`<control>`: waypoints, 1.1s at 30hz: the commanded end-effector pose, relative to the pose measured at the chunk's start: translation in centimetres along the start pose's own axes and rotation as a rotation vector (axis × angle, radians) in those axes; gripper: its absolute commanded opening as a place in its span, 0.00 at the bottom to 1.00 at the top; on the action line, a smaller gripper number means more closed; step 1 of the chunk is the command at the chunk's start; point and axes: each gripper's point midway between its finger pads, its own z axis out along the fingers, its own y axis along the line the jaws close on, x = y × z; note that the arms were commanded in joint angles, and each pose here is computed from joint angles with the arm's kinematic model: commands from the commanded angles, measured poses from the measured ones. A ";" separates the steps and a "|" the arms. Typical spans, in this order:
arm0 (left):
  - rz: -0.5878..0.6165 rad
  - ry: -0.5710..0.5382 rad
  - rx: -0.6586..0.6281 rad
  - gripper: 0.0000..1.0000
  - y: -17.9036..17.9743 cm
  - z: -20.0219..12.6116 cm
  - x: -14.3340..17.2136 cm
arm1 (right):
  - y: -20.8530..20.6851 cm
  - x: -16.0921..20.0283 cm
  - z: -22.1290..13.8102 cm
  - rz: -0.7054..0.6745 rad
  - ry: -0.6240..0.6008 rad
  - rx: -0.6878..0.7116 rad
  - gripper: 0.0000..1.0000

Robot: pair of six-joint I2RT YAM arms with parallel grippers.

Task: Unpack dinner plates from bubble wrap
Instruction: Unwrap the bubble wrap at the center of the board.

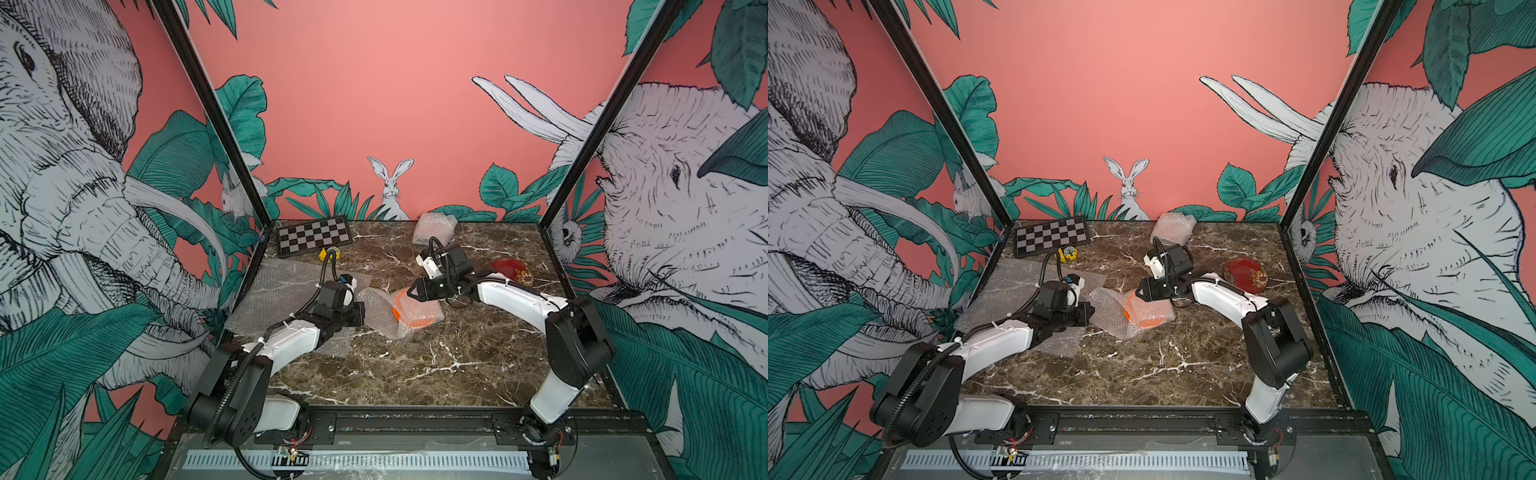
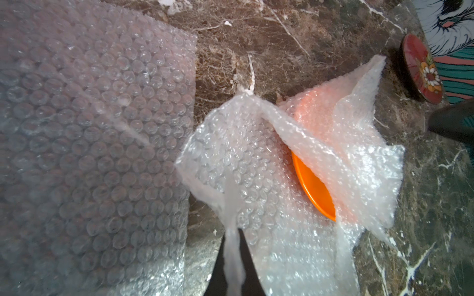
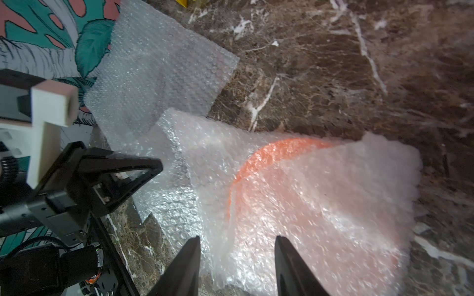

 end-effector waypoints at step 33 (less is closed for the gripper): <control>0.006 0.026 0.007 0.00 -0.1 0.3 0.1 | -0.3 1.6 3.9 0.014 0.093 0.015 0.13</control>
